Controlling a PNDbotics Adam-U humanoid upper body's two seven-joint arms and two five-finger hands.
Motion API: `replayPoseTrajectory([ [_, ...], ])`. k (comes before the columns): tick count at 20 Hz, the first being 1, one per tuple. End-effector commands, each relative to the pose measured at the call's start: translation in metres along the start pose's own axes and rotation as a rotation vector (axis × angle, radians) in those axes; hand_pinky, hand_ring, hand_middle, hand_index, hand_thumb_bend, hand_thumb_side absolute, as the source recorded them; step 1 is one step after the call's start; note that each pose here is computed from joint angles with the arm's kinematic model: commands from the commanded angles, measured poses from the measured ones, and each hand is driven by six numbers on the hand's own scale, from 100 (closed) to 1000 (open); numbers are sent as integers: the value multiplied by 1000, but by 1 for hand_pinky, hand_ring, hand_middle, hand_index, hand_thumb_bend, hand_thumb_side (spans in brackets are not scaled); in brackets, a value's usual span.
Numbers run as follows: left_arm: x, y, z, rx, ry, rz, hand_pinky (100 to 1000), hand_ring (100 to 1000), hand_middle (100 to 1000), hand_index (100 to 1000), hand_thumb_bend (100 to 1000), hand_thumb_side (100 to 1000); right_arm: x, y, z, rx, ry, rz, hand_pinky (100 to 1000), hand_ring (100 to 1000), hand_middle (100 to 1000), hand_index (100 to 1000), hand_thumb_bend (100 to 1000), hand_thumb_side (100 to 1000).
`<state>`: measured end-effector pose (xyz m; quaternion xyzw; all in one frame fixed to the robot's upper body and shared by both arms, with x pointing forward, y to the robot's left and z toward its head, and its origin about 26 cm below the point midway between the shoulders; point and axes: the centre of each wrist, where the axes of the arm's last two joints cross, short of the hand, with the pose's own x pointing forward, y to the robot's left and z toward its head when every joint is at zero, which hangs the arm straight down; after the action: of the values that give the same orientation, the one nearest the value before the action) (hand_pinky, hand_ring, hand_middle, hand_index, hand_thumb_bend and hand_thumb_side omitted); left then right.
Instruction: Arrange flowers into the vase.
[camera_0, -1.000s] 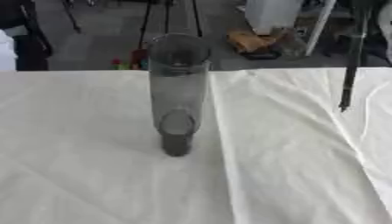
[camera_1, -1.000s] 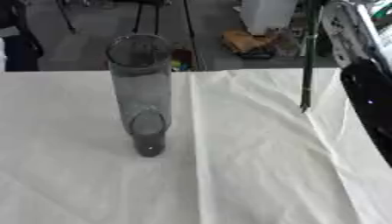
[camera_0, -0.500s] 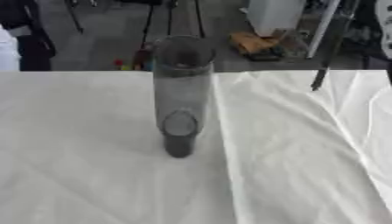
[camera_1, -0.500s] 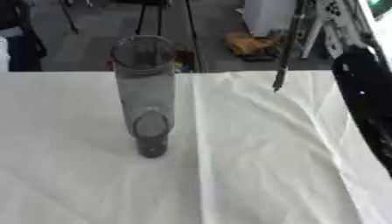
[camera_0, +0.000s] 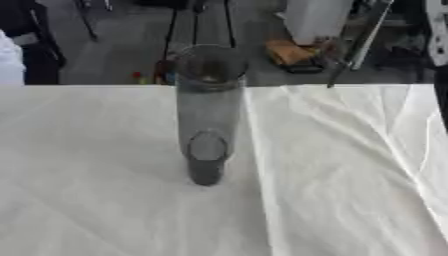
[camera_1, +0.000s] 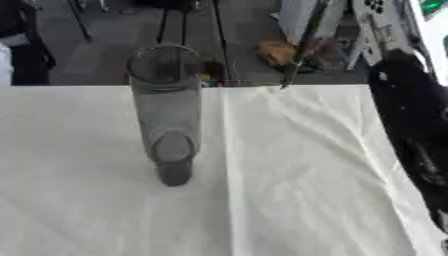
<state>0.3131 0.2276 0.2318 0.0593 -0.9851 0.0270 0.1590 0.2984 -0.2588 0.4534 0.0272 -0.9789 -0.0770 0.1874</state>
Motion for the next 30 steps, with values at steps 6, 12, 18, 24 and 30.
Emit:
replayPoseTrajectory([
  [6,5,-1,-8,-17,-36,12,736,783,769,831,100,1000,16,9,-11,-10,-97,-86,100,100,100,107,100,374],
  [12,5,-1,-8,-24,-38,14,737,783,770,831,100,1000,14,11,-18,-26,-98,-98,100,100,100,108,100,354],
  [18,5,-1,-8,-32,-35,13,737,783,770,831,100,1000,18,15,-28,-55,-98,-142,100,100,100,109,100,384],
  [24,6,-2,-9,-43,-41,16,737,782,770,830,100,1000,23,23,-34,-54,-120,-177,100,100,100,110,100,387],
  [30,6,-3,-11,-50,-45,20,738,783,770,830,100,1000,24,30,-36,-46,-119,-215,100,100,100,111,100,390],
])
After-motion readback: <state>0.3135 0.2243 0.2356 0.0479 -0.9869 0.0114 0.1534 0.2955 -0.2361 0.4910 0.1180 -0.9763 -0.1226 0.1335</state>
